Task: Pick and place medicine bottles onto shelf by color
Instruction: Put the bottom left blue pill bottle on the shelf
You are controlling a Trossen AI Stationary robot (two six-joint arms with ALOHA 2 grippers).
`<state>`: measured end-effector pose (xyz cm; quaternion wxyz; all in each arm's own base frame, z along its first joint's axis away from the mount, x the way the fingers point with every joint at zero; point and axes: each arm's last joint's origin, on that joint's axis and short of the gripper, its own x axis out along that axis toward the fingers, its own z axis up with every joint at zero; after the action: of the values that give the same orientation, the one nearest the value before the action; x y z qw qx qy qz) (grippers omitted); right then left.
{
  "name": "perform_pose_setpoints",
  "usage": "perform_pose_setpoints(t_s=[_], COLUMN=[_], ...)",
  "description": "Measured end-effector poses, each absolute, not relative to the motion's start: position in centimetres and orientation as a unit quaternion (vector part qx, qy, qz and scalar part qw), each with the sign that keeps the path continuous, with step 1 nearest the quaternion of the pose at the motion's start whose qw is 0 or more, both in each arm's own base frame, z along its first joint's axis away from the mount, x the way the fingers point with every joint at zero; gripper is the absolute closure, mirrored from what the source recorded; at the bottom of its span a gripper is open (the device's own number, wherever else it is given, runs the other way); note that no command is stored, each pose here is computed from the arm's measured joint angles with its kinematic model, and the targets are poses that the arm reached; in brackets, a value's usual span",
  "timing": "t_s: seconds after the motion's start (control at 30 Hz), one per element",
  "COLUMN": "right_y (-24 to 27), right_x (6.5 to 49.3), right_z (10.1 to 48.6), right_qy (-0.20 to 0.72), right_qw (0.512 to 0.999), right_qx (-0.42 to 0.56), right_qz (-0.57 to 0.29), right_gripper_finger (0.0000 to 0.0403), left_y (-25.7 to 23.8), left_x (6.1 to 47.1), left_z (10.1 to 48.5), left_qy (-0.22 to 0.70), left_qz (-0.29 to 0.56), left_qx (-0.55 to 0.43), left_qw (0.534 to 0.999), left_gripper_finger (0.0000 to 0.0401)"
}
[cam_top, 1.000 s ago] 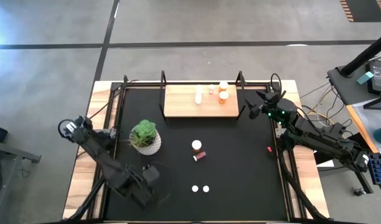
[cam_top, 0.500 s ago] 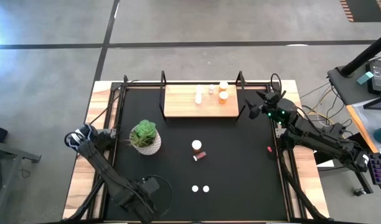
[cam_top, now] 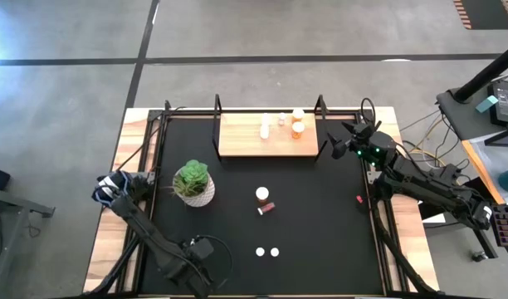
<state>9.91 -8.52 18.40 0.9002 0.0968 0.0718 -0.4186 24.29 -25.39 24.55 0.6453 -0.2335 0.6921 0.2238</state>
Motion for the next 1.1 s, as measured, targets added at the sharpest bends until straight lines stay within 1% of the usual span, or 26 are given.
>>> perform_pose_setpoints(t_s=[0.43, 0.6, 0.77, 1.03, 1.1], right_y=[-8.5, -8.5, -8.5, -8.5, -8.5], right_x=[9.9, 9.9, 9.9, 9.9, 9.9], right_z=[18.4, 18.4, 18.4, 18.4, 18.4], right_qy=[0.072, 0.071, 0.072, 0.072, 0.072], right_qw=[0.9, 0.9, 0.9, 0.9, 0.9], right_qx=[0.097, 0.097, 0.097, 0.097, 0.097], right_qz=[-0.419, -0.419, -0.419, -0.419, -0.419], right_gripper_finger=[0.0023, 0.0023, 0.0023, 0.0023, 0.0023], left_y=[-25.1, -24.9, -24.7, -24.7, -24.8], left_x=[24.2, 24.2, 24.5, 24.6, 24.7], left_z=[21.2, 20.3, 20.0, 20.0, 20.0], left_qy=[0.69, 0.688, 0.685, 0.694, 0.695], left_qz=[0.221, 0.22, 0.217, 0.21, 0.204], left_qx=[-0.238, -0.242, -0.251, -0.261, -0.266], left_qw=[0.647, 0.648, 0.649, 0.638, 0.636], left_gripper_finger=[0.0161, 0.0172, 0.0212, 0.0295, 0.0311])
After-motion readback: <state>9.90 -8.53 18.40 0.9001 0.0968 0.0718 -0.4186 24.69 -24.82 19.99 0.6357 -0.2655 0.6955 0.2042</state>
